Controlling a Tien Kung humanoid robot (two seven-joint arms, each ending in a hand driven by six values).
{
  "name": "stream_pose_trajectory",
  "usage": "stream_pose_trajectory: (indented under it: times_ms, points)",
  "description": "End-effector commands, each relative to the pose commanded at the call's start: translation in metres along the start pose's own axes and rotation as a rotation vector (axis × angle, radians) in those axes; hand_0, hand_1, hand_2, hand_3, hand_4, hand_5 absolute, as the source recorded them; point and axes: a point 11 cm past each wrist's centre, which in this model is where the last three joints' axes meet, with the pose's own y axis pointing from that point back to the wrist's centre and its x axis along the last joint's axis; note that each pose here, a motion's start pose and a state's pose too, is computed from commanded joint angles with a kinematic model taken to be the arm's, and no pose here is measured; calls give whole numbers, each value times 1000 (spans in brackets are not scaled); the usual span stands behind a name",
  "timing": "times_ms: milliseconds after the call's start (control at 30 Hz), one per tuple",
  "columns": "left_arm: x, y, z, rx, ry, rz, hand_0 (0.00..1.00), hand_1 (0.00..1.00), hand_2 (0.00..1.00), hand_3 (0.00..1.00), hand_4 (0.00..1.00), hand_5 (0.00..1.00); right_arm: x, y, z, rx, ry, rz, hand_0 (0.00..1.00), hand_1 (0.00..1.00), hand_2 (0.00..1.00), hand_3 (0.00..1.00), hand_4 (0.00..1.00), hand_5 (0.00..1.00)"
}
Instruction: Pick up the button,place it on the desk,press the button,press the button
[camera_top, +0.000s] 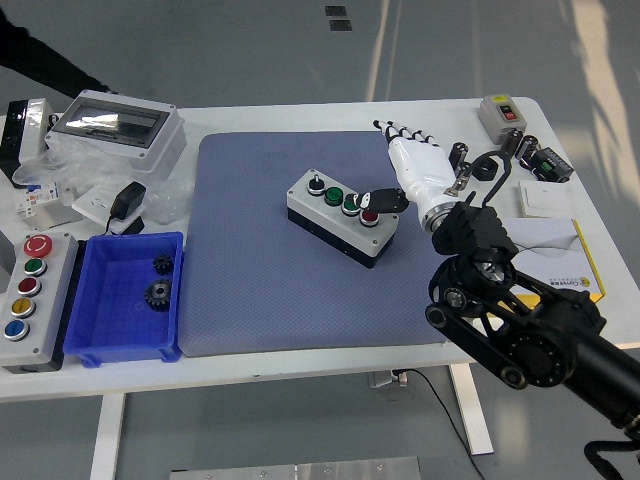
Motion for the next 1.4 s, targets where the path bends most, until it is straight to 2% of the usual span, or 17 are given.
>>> stream_pose_trajectory:
  times_ms: [567, 967, 1400]
  points:
    - [2, 0, 2, -3, 6, 2, 640, 591, 539, 609, 624, 216, -31, -4, -13, 15, -64, -98, 998, 998, 998, 998, 997, 412]
    - [4, 1, 4, -5, 7, 4, 640, 591, 540, 609, 624, 215, -65, -10, -7, -34, -72, -190, 998, 998, 998, 998, 998, 423]
    - [4, 1, 7, -10, 4, 4, 641, 590, 540, 609, 624, 213, -77, -14, -1, -67, -87, -198, 998, 998, 998, 998, 998, 429]
